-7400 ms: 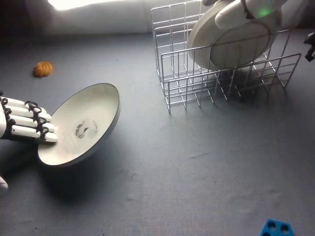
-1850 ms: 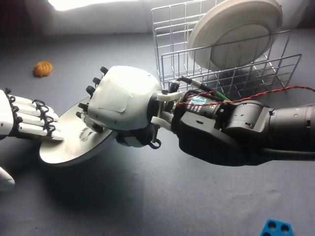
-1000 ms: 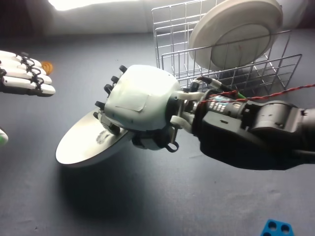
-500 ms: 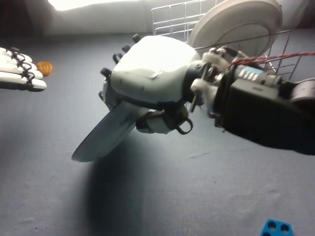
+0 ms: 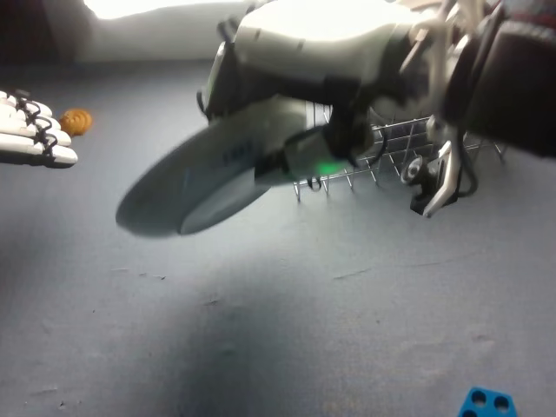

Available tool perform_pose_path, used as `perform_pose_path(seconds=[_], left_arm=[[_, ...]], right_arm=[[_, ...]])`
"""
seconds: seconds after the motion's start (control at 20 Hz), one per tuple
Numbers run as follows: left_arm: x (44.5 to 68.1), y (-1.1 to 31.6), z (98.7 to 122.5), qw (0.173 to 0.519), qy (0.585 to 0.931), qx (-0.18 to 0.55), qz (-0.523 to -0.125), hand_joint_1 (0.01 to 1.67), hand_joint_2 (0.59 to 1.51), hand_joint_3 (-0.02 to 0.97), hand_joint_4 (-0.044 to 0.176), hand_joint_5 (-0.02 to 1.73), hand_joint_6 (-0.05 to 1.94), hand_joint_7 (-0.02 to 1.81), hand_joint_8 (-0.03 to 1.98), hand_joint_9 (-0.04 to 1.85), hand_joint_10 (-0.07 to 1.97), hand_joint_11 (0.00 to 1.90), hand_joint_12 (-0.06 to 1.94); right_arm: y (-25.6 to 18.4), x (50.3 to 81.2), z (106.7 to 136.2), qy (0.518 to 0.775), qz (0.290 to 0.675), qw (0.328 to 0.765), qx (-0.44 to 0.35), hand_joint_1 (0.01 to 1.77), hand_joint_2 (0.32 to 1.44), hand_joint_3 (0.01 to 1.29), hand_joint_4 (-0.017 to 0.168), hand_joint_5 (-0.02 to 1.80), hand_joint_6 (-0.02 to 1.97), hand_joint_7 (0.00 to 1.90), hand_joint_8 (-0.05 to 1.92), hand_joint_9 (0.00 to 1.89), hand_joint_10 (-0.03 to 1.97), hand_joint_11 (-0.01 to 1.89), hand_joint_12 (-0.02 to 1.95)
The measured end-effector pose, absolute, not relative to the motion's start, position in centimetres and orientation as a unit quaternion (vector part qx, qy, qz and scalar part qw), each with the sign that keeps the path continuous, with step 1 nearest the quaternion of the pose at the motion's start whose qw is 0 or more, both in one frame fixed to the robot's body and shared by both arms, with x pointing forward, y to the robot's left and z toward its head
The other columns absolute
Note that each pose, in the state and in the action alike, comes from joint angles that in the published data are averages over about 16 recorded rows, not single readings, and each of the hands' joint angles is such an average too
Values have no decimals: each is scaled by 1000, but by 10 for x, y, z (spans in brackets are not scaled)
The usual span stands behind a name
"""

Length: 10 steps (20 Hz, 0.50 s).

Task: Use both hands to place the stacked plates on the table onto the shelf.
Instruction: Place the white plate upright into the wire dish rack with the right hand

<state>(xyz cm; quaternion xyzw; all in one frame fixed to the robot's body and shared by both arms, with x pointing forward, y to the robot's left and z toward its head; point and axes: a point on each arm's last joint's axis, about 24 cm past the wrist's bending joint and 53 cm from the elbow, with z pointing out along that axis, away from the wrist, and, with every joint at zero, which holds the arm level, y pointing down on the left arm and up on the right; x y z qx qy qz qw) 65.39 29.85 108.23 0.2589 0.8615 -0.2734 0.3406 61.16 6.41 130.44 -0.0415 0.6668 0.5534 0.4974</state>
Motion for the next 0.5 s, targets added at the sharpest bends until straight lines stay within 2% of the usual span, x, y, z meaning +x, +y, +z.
perform_pose_path(seconds=[0.5], left_arm=[[652, 300, 1078, 335, 864, 261, -270, 16, 1088, 17, 0, 21, 19, 20, 4, 22, 5, 21, 1]], right_arm=[[36, 628, 1338, 663, 587, 463, 29, 1364, 954, 13, -6, 1056, 782, 1155, 593, 1058, 944, 840, 1061]])
